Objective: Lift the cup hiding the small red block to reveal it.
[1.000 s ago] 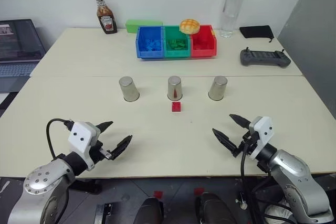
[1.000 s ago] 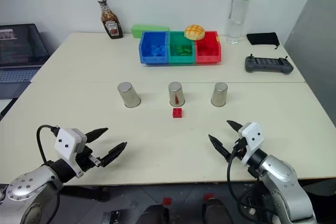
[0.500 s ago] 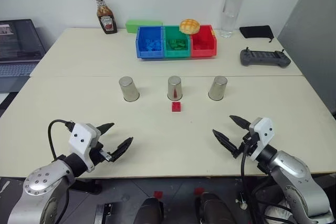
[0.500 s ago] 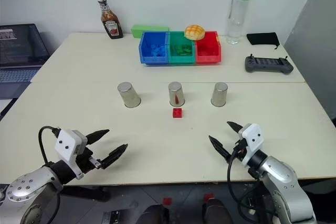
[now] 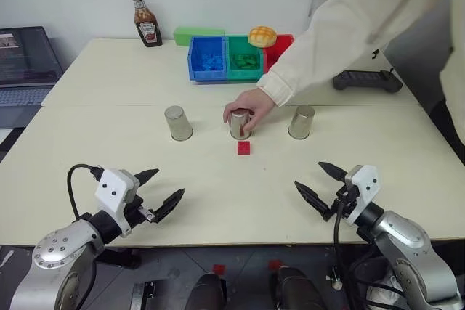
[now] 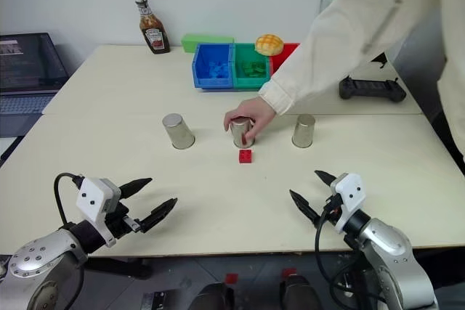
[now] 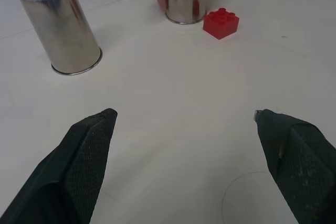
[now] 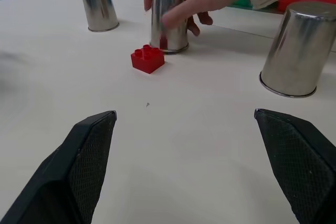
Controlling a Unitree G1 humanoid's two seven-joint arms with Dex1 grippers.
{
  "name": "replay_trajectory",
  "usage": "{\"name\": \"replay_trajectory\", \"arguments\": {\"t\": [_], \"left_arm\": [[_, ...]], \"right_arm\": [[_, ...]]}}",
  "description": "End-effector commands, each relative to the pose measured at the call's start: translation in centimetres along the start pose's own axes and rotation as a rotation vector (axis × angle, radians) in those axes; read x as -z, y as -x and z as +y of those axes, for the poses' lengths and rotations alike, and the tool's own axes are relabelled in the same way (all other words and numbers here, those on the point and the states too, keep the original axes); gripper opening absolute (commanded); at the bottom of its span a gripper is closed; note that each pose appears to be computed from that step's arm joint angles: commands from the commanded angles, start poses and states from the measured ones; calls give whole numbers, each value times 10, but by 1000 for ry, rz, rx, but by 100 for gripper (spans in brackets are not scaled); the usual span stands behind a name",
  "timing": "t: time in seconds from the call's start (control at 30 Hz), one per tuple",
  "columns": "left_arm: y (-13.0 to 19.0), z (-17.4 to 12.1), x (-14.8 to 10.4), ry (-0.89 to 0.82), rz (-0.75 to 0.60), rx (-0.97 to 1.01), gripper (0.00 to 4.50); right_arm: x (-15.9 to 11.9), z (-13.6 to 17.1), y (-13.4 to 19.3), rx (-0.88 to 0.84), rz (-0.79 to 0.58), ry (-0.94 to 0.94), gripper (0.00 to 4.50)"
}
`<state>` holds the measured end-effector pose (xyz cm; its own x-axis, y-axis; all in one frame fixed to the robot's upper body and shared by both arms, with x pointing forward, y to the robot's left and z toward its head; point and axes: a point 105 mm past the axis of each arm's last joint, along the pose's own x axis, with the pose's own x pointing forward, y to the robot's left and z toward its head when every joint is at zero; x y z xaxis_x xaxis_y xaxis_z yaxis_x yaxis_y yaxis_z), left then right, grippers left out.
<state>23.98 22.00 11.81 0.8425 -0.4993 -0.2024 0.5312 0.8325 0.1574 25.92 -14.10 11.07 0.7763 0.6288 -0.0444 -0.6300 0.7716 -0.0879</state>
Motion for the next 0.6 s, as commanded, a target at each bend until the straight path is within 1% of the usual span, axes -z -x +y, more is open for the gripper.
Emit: {"name": "replay_trajectory", "arguments": {"t": [0.03, 0.6], "left_arm": [[1, -1, -11, -39, -29, 5, 450], [-2, -2, -17, -50, -31, 14, 450]], "right_arm": [[-11, -1, 1, -3, -35, 35, 448], [-9, 0, 1, -3, -33, 29, 448]]}}
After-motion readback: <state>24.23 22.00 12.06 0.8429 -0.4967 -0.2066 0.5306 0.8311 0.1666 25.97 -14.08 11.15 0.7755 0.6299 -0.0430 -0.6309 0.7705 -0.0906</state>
